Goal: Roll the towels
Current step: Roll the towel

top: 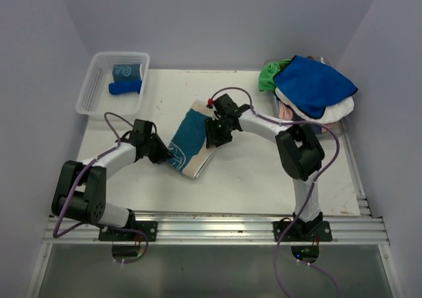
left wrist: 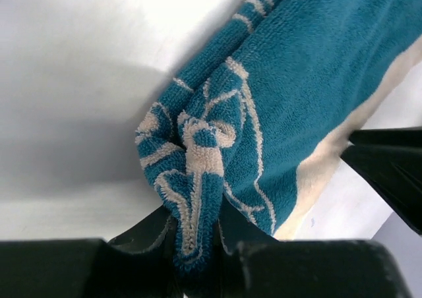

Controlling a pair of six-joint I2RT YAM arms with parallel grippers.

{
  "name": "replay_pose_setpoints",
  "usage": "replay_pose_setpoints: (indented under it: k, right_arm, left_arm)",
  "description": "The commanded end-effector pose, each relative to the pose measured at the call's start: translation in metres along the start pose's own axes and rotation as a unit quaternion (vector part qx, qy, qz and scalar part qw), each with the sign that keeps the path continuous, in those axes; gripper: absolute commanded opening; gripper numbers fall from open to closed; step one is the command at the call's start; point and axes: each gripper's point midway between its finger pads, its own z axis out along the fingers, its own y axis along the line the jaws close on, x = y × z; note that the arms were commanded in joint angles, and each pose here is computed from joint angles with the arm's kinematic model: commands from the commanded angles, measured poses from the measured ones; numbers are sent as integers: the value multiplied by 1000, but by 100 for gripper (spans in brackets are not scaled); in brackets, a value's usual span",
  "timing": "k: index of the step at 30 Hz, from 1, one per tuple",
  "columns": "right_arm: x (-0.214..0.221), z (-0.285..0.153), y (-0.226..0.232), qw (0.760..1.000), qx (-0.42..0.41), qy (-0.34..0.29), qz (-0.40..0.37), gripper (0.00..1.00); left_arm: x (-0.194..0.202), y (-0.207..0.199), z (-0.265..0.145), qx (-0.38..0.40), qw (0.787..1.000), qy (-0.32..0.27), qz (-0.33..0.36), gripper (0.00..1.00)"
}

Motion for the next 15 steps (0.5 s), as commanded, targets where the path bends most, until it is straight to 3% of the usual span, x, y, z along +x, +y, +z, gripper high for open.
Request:
replay_pose_setpoints:
  k: [1,4,7,15]
  right_arm:
    - [6,-49,30,996,-32,-39,-71,50]
    - [28,-61,55,986,-38,-64,-151,66]
    - [49,-62,79,965,-12,-91,-245,72]
    - [75,-35,132,902,59,-165,-395,75]
  left_arm:
    - [19,28,-10,-34,999,12,7,18]
    - [25,34,-14,-37,999,17,10,12]
    - [27,38,-16,-46,999,17,9,10]
    - [28,44,-18,-59,998,14,8,8]
